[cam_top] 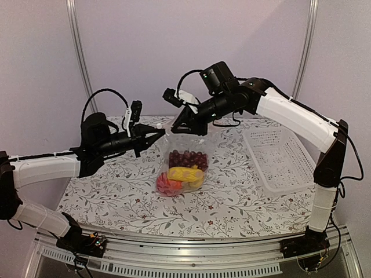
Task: Place the food in the zip-top bag and seal the zipper
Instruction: Adjust the zipper food storage bag at the center of the board.
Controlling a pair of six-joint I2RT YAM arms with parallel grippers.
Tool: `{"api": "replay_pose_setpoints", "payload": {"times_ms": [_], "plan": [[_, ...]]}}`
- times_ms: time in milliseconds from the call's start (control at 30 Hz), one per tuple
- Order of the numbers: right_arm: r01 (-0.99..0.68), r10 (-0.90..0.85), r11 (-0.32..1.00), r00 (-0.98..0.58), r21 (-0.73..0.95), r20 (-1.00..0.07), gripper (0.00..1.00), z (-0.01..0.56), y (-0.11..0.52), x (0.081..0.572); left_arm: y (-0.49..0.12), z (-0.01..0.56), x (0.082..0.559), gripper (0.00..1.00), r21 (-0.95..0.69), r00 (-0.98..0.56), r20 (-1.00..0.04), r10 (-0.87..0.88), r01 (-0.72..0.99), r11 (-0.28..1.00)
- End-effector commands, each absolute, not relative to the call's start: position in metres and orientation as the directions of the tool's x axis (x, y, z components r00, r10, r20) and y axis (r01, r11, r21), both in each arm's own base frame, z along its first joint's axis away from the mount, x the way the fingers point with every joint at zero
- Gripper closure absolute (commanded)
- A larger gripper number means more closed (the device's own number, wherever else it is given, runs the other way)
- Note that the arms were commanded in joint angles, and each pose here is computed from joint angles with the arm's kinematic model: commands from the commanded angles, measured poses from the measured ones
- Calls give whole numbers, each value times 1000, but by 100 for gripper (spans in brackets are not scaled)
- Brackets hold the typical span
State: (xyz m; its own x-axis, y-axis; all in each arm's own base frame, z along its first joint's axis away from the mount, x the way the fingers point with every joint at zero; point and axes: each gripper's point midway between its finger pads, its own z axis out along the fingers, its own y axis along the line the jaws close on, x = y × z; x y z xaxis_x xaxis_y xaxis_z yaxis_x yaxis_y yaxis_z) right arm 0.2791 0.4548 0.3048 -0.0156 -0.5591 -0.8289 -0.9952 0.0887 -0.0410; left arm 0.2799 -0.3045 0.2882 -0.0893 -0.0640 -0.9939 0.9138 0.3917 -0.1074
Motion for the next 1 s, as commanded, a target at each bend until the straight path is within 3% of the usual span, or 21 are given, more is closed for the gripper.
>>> {"api": "replay_pose_setpoints", "payload": {"times_ms": [0, 133, 267, 400, 533, 833, 967], "plan": [[-984, -553, 158, -18, -83, -833, 80, 319, 441, 302, -304, 314, 286, 100, -78, -64, -997, -49, 910, 407], [-946, -595, 261, 1, -194, -804, 74, 321, 413, 330, -313, 331, 283, 100, -79, -84, -997, -3, 931, 357], [-936, -570, 320, -66, -148, -819, 65, 331, 377, 349, -323, 352, 288, 100, -56, -66, -998, 16, 940, 338], [-951, -511, 293, -68, -99, -857, 56, 356, 345, 340, -336, 362, 307, 100, -55, -77, -996, 51, 937, 346], [-928, -498, 321, 6, -190, -867, 49, 375, 317, 332, -363, 358, 324, 100, -75, -110, -989, 101, 951, 300], [-934, -444, 290, 62, -209, -894, 45, 399, 301, 301, -418, 359, 299, 100, -54, -77, -986, 145, 986, 156], [-949, -418, 243, 84, -201, -904, 41, 403, 306, 294, -422, 332, 297, 100, -80, -110, -975, 192, 984, 161]]}}
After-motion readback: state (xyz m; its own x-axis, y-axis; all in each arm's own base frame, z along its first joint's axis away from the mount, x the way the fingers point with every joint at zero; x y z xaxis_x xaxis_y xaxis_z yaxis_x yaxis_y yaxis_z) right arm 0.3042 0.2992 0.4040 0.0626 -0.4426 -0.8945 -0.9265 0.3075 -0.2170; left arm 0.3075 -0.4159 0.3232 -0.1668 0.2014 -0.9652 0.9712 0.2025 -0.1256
